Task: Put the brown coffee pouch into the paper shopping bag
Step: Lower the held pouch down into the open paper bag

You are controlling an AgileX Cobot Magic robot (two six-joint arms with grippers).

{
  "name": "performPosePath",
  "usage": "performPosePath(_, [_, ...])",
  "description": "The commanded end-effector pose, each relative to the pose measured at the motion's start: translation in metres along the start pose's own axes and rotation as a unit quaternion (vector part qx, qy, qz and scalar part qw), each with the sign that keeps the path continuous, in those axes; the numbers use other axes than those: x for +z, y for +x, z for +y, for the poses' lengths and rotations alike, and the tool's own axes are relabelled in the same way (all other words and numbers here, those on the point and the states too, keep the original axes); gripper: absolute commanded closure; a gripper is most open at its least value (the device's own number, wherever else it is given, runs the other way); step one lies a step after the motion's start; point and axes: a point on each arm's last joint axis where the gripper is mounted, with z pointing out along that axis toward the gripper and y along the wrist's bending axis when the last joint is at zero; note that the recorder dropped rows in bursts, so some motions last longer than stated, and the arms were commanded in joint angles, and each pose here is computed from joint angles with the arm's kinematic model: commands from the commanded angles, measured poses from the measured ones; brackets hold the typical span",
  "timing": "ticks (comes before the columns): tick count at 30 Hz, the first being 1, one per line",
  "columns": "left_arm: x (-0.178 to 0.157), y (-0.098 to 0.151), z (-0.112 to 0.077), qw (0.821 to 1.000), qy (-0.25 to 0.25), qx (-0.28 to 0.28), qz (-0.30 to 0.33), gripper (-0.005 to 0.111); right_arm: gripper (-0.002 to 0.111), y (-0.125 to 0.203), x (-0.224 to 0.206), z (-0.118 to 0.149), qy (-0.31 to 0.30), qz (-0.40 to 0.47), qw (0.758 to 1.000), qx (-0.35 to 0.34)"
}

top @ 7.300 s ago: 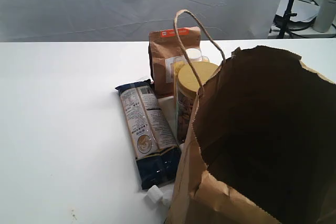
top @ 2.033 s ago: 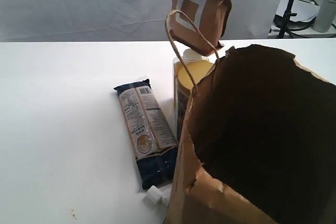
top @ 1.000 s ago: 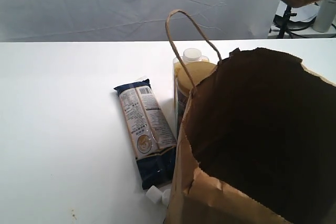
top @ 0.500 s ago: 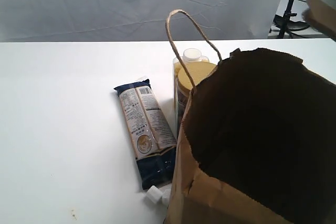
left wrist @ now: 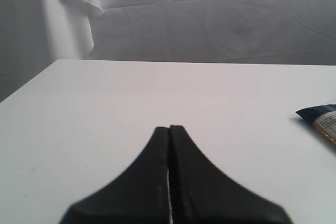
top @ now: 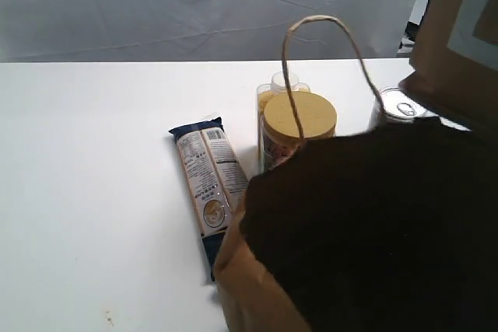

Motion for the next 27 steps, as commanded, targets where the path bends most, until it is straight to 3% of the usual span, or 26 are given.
performPosePath(1, [0.0, 0.001, 0.0, 1.0, -0.002, 0.001, -0.002, 0.107, 0.108, -0.008, 0.001, 0.001, -0.005, -0.042, 0.999, -0.005])
performPosePath(17, [0.0, 0.001, 0.0, 1.0, -0.002, 0.001, -0.002, 0.107, 0.108, -0.006, -0.002, 0.018, -0.1, -0.034, 0.994, 0.014])
performPosePath(27, [0.0, 0.001, 0.0, 1.0, -0.002, 0.001, -0.002, 0.107, 0.108, 0.005, 0.005, 0.023, -0.119, -0.016, 0.992, 0.039])
